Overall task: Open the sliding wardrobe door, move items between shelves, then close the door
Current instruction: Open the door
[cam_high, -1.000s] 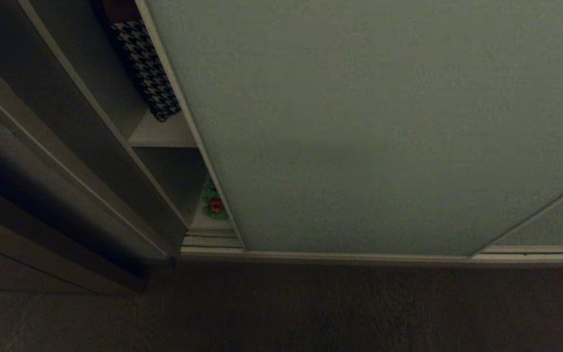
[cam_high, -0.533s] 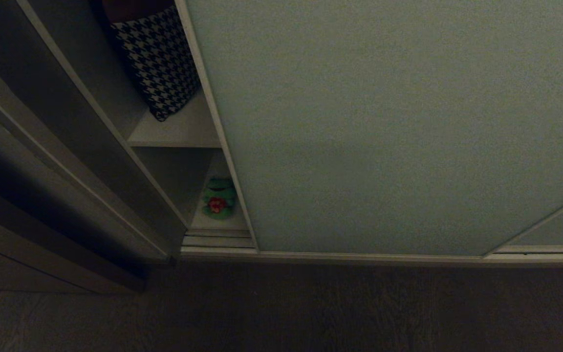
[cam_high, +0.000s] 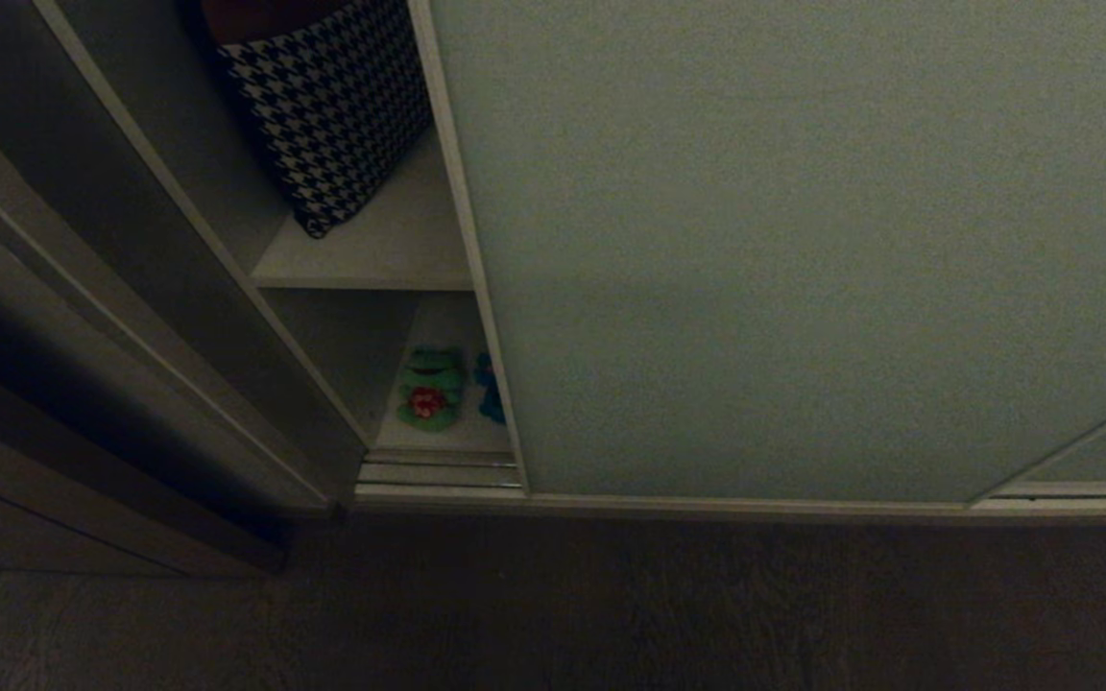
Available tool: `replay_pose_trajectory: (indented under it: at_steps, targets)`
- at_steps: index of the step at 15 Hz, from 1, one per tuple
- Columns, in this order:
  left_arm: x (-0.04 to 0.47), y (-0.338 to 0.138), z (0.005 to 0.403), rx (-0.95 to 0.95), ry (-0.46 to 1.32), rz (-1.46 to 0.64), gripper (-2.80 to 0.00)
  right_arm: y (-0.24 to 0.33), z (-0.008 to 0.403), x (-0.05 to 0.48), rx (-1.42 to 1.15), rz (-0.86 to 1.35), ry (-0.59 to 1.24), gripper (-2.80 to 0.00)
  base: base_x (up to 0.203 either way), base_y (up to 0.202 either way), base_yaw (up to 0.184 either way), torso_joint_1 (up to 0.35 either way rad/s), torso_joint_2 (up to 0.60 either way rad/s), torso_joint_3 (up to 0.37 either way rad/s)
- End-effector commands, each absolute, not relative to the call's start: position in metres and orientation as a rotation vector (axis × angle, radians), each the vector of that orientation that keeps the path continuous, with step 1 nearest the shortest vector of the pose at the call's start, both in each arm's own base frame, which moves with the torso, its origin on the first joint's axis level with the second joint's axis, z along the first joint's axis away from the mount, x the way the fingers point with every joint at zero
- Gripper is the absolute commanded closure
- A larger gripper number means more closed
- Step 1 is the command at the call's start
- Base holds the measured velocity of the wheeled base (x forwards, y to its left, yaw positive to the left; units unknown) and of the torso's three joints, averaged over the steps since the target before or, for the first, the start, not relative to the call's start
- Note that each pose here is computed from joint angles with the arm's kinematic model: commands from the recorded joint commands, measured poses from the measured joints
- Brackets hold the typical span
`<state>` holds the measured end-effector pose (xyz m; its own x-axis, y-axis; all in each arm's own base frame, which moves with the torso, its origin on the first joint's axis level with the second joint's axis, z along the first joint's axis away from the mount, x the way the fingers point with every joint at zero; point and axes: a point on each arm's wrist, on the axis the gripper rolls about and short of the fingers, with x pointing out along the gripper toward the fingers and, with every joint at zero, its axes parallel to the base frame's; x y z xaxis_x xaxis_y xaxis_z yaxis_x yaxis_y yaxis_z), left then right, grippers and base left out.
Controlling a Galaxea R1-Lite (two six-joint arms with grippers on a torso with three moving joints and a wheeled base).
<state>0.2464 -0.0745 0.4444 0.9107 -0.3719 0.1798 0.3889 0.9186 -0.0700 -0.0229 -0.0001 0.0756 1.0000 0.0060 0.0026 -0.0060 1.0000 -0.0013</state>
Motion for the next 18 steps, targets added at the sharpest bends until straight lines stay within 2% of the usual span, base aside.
replay_pose_trajectory:
  at_steps: [1, 18]
  targets:
    - [0.241, -0.085, 0.445, -0.112, -0.164, -0.412, 0.0, 0.0, 0.076, -0.023, -0.002, 0.008, -0.005, 0.0, 0.0, 0.0, 0.0, 0.0, 0.0, 0.0]
    - [0.204, -0.181, 0.436, -0.08, -0.135, -0.635, 0.0, 0.0, 0.076, -0.023, -0.002, 0.006, -0.005, 0.0, 0.0, 0.0, 0.0, 0.0, 0.0, 0.0]
